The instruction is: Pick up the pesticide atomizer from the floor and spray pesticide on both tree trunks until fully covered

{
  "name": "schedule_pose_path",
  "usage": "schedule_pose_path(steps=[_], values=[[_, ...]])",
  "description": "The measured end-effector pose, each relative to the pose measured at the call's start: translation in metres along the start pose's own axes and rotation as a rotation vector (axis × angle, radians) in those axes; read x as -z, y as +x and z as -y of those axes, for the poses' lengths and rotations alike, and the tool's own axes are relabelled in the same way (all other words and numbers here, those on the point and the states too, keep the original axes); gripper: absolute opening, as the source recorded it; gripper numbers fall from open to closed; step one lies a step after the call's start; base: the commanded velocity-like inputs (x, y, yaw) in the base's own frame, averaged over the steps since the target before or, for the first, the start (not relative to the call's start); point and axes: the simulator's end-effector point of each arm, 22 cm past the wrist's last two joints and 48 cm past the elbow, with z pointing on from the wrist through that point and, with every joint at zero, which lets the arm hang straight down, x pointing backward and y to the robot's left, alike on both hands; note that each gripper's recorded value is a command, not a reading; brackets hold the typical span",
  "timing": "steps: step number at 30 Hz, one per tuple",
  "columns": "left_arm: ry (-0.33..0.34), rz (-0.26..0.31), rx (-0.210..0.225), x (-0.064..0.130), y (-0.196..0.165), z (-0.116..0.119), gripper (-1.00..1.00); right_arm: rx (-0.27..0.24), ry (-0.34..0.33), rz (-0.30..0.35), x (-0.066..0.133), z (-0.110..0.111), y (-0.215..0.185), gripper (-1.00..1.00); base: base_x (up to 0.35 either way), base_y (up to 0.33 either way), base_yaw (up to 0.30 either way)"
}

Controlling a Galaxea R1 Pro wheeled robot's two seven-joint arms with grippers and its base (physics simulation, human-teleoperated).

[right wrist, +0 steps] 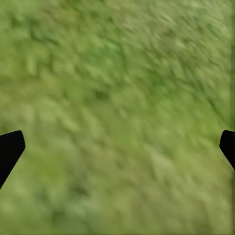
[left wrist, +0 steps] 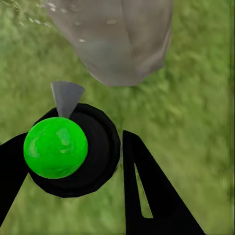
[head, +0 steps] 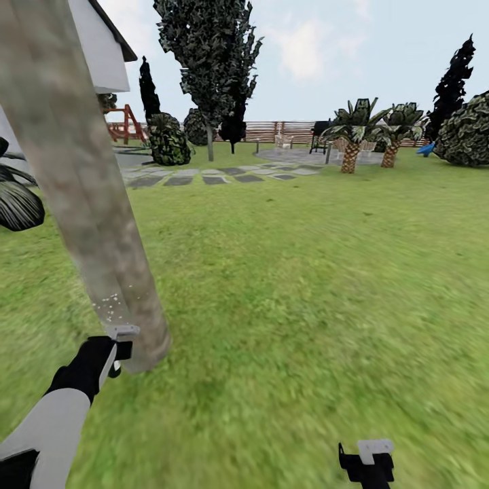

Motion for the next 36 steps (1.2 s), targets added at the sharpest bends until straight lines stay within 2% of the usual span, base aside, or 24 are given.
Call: schedule_pose_path(steps=[6, 10, 12, 18, 24, 29, 36], values=[[-0.016, 0.015, -0.002, 0.000, -0.002, -0.007, -1.00, -0.001, 0.000, 0.000, 0.000, -0.001, 0.000, 1.00, 0.184, -0.237, 0.025], [-0.018, 0.012, -0.003, -0.001, 0.005, -0.008, -1.00, -0.002, 0.000, 0.000, 0.000, -0.001, 0.000, 1.00, 0.219, -0.210, 0.237], [-0.014, 0.048, -0.005, -0.002, 0.002, -0.005, -1.00, -0.002, -0.001, 0.000, 0.000, -0.002, 0.000, 1.00, 0.235, -0.193, 0.272], [-0.021, 0.055, -0.011, -0.004, 0.008, -0.009, -1.00, -0.002, -0.003, 0.000, 0.000, -0.003, 0.000, 1.00, 0.222, -0.196, 0.276], [-0.016, 0.056, -0.010, -0.004, 0.008, -0.005, -1.00, -0.002, -0.003, -0.001, 0.000, -0.003, 0.000, 1.00, -0.094, -0.233, 0.276], [-0.008, 0.053, -0.007, -0.004, 0.010, 0.000, -1.00, -0.003, -0.003, -0.001, 0.000, -0.003, 0.000, 1.00, -0.026, -0.022, 0.276], [-0.007, 0.058, -0.001, -0.004, 0.008, -0.001, -1.00, -0.003, -0.003, 0.000, 0.000, -0.003, 0.000, 1.00, 0.147, -0.151, 0.270]])
